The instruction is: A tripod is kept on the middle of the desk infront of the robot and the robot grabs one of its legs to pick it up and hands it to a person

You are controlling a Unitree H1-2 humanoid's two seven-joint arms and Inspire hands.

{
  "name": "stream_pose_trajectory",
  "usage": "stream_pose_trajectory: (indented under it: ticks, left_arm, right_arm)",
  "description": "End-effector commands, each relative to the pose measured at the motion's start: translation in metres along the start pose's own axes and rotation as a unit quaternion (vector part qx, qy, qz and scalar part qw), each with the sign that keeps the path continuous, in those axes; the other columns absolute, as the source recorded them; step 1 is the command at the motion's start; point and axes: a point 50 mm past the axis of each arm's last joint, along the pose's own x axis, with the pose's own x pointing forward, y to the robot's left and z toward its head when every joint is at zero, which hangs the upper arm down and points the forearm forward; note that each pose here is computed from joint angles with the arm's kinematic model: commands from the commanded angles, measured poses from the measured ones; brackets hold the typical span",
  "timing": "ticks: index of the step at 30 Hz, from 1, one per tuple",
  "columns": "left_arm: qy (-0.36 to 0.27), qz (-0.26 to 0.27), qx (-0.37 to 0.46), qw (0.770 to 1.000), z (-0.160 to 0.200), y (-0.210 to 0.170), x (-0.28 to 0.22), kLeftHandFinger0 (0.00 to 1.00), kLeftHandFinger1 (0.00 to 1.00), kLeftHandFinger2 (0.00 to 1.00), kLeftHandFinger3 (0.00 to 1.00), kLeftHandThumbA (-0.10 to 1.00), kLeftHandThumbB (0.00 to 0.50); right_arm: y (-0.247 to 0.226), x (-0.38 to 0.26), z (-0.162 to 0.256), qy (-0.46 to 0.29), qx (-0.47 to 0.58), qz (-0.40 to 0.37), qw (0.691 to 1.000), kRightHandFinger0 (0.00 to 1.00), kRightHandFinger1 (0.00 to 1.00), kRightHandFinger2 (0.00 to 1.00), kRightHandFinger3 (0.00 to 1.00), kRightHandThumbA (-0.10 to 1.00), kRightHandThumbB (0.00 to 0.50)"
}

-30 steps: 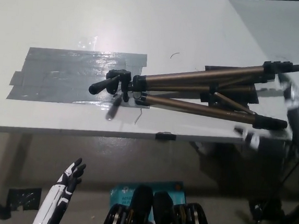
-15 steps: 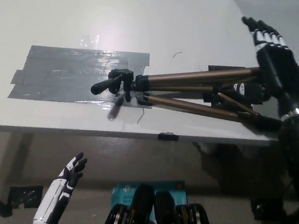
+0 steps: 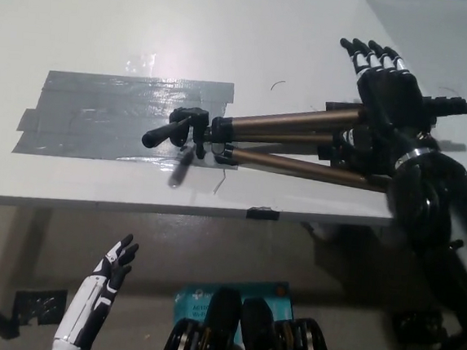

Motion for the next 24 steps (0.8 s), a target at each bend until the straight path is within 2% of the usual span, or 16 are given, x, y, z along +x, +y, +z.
stream_pose_trajectory:
  ticks: [1, 6, 8, 9, 10, 11, 12, 13, 14, 15, 16, 17, 18, 21, 22, 24]
  left_arm:
    - [-0.022, -0.004, 0.01, 1.0, 0.01, 0.005, 0.003, 1.0, 1.0, 1.0, 1.0, 1.0, 0.163]
    - [-0.023, -0.005, 0.01, 1.0, 0.01, 0.005, 0.002, 1.0, 1.0, 1.0, 1.0, 1.0, 0.17]
    - [-0.022, -0.006, 0.009, 1.0, 0.01, 0.005, 0.001, 1.0, 1.0, 1.0, 1.0, 1.0, 0.17]
    - [-0.022, -0.006, 0.009, 1.0, 0.01, 0.005, 0.001, 1.0, 1.0, 1.0, 1.0, 1.0, 0.17]
    - [-0.022, -0.006, 0.008, 1.0, 0.01, 0.005, 0.002, 1.0, 1.0, 1.0, 1.0, 1.0, 0.171]
    - [-0.022, -0.006, 0.008, 1.0, 0.01, 0.005, 0.002, 1.0, 1.0, 1.0, 1.0, 1.0, 0.166]
    - [-0.024, -0.006, 0.008, 1.0, 0.01, 0.004, 0.003, 1.0, 1.0, 1.0, 1.0, 1.0, 0.169]
    - [-0.023, -0.005, 0.007, 1.0, 0.01, 0.004, 0.002, 1.0, 1.0, 1.0, 1.0, 1.0, 0.171]
    - [-0.022, -0.004, 0.006, 1.0, 0.01, 0.004, 0.002, 1.0, 1.0, 1.0, 1.0, 1.0, 0.173]
    - [-0.022, -0.004, 0.006, 1.0, 0.01, 0.004, 0.002, 1.0, 1.0, 1.0, 1.0, 1.0, 0.171]
    - [-0.022, -0.004, 0.006, 1.0, 0.01, 0.004, 0.002, 1.0, 1.0, 1.0, 1.0, 1.0, 0.163]
    - [-0.022, -0.006, 0.006, 1.0, 0.01, 0.003, 0.002, 1.0, 1.0, 1.0, 1.0, 1.0, 0.16]
    - [-0.022, -0.007, 0.008, 1.0, 0.01, 0.003, 0.002, 1.0, 1.0, 1.0, 1.0, 1.0, 0.155]
    - [-0.026, -0.004, 0.009, 1.0, 0.011, 0.005, 0.004, 1.0, 1.0, 1.0, 1.0, 1.0, 0.166]
    - [-0.029, -0.003, 0.008, 1.0, 0.012, 0.005, 0.006, 1.0, 1.0, 1.0, 1.0, 1.0, 0.166]
    - [-0.031, -0.002, 0.01, 0.999, 0.013, 0.007, 0.009, 1.0, 1.0, 1.0, 1.0, 1.0, 0.173]
  right_arm:
    - [-0.027, 0.023, 0.008, -0.019, -0.038, -0.068, 0.997, 1.0, 1.0, 1.0, 1.0, 1.0, 0.456]
    - [-0.021, 0.031, 0.001, -0.014, -0.045, -0.068, 0.997, 1.0, 1.0, 1.0, 1.0, 1.0, 0.45]
    - [-0.018, 0.032, -0.001, -0.033, -0.036, -0.117, 0.992, 1.0, 1.0, 1.0, 1.0, 0.83, 0.411]
    - [-0.017, 0.032, -0.001, -0.037, -0.035, -0.129, 0.99, 1.0, 1.0, 1.0, 1.0, 0.8, 0.409]
    - [-0.016, 0.033, -0.001, -0.054, -0.041, -0.173, 0.983, 1.0, 1.0, 1.0, 1.0, 0.67, 0.378]
    - [-0.016, 0.033, -0.001, -0.066, -0.049, -0.204, 0.976, 0.96, 0.9, 0.94, 1.0, 0.53, 0.34]
    - [-0.015, 0.034, 0.002, -0.088, -0.073, -0.252, 0.961, 0.34, 0.47, 0.6, 0.64, 0.04, 0.264]
    - [-0.015, 0.034, 0.002, -0.096, -0.08, -0.262, 0.957, 0.19, 0.39, 0.56, 0.57, -0.07, 0.253]
    - [-0.013, 0.035, 0.003, -0.102, -0.091, -0.271, 0.953, 0.03, 0.25, 0.47, 0.46, -0.1, 0.257]
    - [-0.012, 0.036, 0.002, -0.104, -0.099, -0.273, 0.951, 0.01, 0.13, 0.42, 0.41, -0.1, 0.261]
    - [-0.011, 0.037, 0.001, -0.106, -0.106, -0.273, 0.95, 0.0, 0.06, 0.43, 0.37, -0.1, 0.266]
    - [-0.011, 0.039, 0.0, -0.108, -0.112, -0.274, 0.949, 0.0, 0.07, 0.6, 0.41, -0.1, 0.268]
    - [-0.011, 0.042, -0.002, -0.111, -0.117, -0.273, 0.948, 0.0, 0.14, 0.76, 0.53, -0.1, 0.264]
    - [-0.019, 0.047, -0.003, -0.114, -0.117, -0.276, 0.947, 0.0, 0.28, 0.82, 0.85, -0.1, 0.202]
    - [-0.021, 0.049, -0.003, -0.118, -0.12, -0.28, 0.945, 0.0, 0.29, 0.83, 0.86, -0.1, 0.204]
    - [-0.027, 0.052, -0.001, -0.125, -0.116, -0.287, 0.943, 0.0, 0.27, 0.79, 0.7, -0.1, 0.228]
